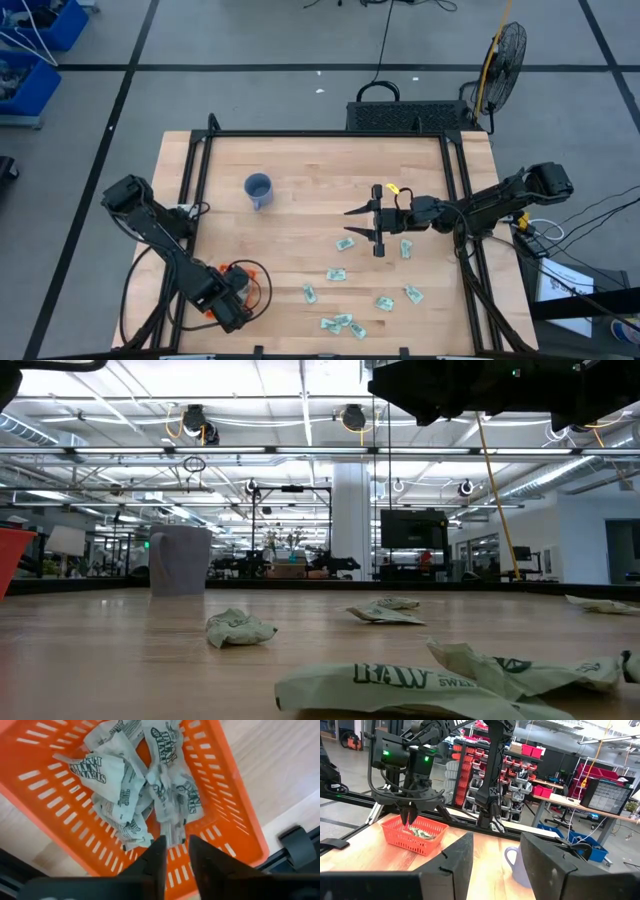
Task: Pick and place Stevia / Truvia into bins
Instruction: Put the stevia packet into the orange bin
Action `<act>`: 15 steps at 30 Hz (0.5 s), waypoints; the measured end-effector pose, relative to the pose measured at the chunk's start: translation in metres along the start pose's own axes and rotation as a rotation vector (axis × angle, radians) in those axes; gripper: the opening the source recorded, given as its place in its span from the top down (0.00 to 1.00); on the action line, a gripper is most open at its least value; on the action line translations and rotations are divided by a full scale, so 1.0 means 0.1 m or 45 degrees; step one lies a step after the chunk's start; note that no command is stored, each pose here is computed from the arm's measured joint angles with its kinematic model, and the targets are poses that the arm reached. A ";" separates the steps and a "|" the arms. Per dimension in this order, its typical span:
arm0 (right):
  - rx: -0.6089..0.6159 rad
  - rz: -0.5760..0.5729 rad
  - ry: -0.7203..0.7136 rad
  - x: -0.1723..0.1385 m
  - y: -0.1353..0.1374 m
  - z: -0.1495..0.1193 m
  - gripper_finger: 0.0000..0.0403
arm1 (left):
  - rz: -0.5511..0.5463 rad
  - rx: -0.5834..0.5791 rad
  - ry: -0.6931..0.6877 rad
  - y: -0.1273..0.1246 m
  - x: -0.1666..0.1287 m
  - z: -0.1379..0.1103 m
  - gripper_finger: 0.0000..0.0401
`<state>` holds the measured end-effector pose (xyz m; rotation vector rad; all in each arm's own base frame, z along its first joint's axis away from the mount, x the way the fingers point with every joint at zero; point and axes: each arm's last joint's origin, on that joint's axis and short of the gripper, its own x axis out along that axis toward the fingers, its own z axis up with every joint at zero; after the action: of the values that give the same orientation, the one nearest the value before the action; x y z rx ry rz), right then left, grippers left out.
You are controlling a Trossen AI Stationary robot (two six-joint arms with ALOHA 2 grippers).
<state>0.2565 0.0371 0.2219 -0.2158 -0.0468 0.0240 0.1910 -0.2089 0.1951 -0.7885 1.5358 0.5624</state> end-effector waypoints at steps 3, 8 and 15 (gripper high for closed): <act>0.000 0.000 0.000 0.00 0.00 0.00 0.61 | 0.000 0.005 -0.010 0.00 0.00 0.00 0.69; 0.000 0.001 0.001 0.00 0.00 0.00 0.61 | -0.010 0.044 -0.106 -0.01 -0.01 0.06 0.59; 0.105 0.174 0.078 0.01 0.02 -0.06 0.61 | -0.056 0.048 0.092 0.01 -0.13 0.29 0.61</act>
<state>0.2582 0.0374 0.2159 -0.1372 0.0302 0.1555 0.2093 -0.1850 0.2043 -0.8198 1.5872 0.4755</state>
